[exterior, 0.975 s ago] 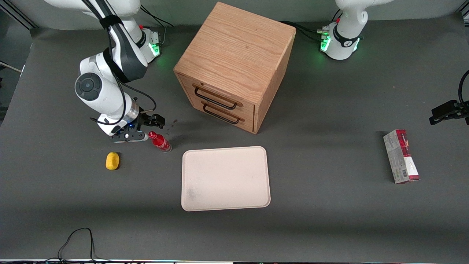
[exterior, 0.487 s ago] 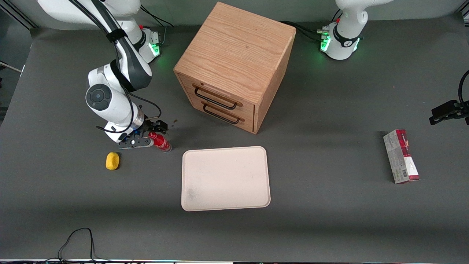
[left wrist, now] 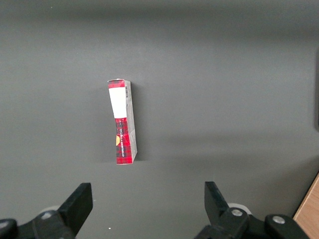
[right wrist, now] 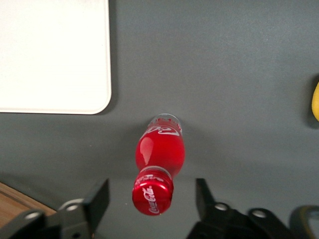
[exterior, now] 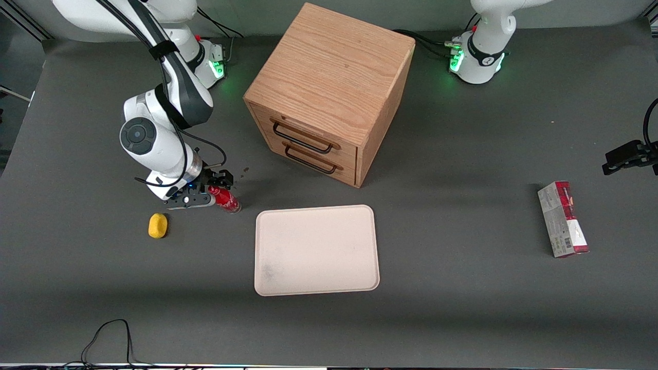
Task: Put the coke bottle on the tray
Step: 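Lower the right gripper and close it around the bottle's neck, then lift the bottle and carry it onto the cream tray's corner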
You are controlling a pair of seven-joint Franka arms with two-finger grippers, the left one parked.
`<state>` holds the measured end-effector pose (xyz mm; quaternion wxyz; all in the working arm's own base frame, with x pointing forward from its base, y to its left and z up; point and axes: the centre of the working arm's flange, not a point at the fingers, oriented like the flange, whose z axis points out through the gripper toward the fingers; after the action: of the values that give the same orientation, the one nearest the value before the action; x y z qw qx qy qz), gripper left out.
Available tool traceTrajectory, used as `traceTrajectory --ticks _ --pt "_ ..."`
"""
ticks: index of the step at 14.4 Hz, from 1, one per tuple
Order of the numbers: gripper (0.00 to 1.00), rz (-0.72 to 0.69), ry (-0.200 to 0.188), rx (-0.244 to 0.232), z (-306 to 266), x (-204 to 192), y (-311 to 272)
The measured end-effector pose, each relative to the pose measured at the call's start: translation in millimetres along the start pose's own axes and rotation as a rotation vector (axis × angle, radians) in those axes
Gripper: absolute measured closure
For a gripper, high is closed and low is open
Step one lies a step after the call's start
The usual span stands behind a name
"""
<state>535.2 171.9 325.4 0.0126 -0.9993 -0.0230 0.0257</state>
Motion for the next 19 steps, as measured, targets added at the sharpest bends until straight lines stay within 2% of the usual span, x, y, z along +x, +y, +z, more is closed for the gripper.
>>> traceTrajectory --ticks 3,4,10,13,17,19 --pt "0.65 0.021 0.004 0.001 -1 1 1" --pt "0.69 0.023 0.005 0.000 -1 1 2" --pt "0.69 0.039 0.012 0.002 -8 5 1" --pt "0.69 0.057 -0.038 -0.018 -47 17 0" --pt "0.69 0.074 -0.073 -0.034 -129 31 1" --pt "0.69 0.088 -0.095 -0.023 -170 33 4"
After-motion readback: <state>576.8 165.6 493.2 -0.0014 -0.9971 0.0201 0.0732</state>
